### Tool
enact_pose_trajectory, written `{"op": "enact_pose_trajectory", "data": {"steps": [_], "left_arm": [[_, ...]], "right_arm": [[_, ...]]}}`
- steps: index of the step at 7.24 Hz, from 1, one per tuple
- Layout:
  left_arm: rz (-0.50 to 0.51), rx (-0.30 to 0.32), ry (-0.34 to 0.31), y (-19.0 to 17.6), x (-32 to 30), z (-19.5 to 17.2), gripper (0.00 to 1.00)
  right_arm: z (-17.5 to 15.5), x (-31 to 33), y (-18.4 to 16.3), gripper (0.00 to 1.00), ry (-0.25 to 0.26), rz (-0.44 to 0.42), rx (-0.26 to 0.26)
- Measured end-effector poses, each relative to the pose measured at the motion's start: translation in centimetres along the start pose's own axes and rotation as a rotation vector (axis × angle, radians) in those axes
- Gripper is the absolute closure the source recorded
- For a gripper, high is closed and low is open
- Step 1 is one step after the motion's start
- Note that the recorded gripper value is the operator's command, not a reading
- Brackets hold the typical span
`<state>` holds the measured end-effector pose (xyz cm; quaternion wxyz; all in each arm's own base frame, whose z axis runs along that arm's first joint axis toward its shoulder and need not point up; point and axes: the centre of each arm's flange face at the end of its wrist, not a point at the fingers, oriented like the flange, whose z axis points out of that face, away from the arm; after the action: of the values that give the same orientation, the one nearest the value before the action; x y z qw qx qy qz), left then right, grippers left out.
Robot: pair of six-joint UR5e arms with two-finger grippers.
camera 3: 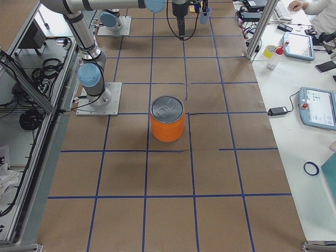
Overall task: Flip cup
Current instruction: 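Turn the cup opening-up with the left gripper and carry it toward the wooden board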
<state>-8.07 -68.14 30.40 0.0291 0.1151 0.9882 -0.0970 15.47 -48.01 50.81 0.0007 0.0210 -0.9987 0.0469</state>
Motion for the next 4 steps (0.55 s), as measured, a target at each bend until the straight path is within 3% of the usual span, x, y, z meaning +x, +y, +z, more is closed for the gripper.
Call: {"op": "enact_pose_trajectory", "data": {"steps": [4], "left_arm": [[0.021, 0.019, -0.031, 1.2, -0.2, 2.5, 1.0]], "right_arm": [[0.1, 0.0, 0.1, 0.0, -0.001, 0.004, -0.006]]}}
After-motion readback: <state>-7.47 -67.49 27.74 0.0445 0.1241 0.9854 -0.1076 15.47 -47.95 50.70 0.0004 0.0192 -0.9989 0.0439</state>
